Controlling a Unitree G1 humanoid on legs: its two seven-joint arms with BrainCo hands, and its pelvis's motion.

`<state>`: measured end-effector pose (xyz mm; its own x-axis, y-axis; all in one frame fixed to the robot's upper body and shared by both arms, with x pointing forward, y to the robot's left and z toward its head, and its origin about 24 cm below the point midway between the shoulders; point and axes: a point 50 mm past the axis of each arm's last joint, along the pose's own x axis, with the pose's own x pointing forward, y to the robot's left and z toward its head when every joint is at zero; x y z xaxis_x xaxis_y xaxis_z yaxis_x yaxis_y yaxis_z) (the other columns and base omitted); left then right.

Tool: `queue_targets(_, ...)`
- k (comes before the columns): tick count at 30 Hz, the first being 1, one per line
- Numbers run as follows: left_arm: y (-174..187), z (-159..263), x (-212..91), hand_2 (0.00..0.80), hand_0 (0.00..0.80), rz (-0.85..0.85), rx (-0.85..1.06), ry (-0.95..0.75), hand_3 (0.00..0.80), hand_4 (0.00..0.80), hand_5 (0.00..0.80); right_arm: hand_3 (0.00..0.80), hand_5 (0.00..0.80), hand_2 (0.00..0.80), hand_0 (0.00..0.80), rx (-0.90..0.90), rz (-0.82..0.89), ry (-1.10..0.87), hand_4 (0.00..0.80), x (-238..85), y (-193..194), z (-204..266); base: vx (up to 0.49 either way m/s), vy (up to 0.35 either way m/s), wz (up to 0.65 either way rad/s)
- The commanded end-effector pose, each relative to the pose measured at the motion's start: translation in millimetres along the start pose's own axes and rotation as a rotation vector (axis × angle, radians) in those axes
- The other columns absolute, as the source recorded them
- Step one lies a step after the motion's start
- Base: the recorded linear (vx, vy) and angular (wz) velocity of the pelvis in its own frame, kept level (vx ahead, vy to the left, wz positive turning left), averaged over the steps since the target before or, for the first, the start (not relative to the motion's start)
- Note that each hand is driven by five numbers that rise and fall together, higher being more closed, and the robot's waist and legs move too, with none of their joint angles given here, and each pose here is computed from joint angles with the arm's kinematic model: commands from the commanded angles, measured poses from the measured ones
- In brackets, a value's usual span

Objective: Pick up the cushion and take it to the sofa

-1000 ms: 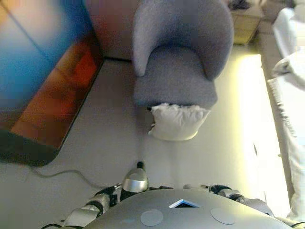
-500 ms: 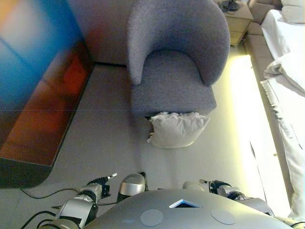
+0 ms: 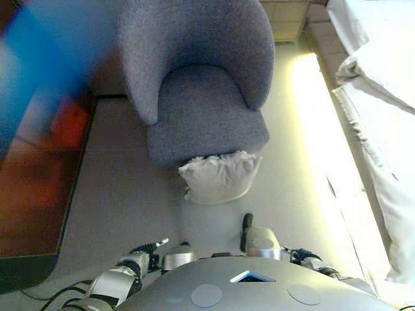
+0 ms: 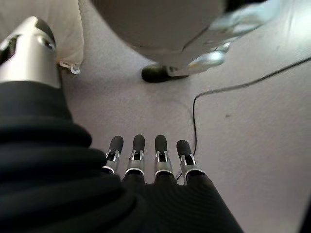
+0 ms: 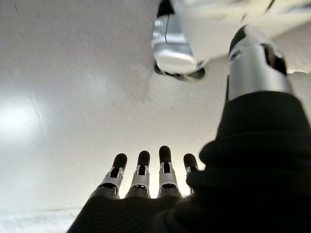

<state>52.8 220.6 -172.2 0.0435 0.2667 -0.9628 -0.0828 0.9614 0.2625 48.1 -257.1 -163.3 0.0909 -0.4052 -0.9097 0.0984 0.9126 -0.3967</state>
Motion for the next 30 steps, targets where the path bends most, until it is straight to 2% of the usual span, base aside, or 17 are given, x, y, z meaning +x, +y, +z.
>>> queue_targets(1,28.2,1.4,1.5,0.0,0.0,0.081,0.037,-0.006,0.0,0.0,0.0,0.0,0.0,0.0,0.0,-0.053,0.0,0.004,0.0,-1.1,9.1,-1.9,0.273,-0.296,0.17)
queue_targets(6,21.3,-1.5,1.7,0.0,0.0,0.048,0.057,-0.029,0.0,0.0,0.0,0.0,0.0,0.0,0.0,-0.107,0.003,-0.03,0.0,-0.4,3.4,13.3,0.219,-0.27,0.21)
queue_targets(14,14.0,7.4,0.5,0.0,0.0,0.038,0.004,-0.067,0.0,0.0,0.0,0.0,0.0,0.0,0.0,-0.178,0.022,-0.04,0.0,0.5,-5.4,24.2,0.204,-0.241,-0.06)
queue_targets(21,11.6,6.9,0.6,0.0,0.0,0.014,-0.033,-0.05,0.0,0.0,0.0,0.0,0.0,0.0,0.0,-0.163,0.008,-0.043,0.0,0.6,-8.4,29.5,0.257,0.104,0.15)
queue_targets(30,12.2,8.2,0.5,0.0,0.0,0.014,0.074,-0.053,0.0,0.0,0.0,0.0,0.0,0.0,0.0,-0.104,0.002,0.014,0.0,0.9,-5.8,17.1,0.227,0.136,-0.05)
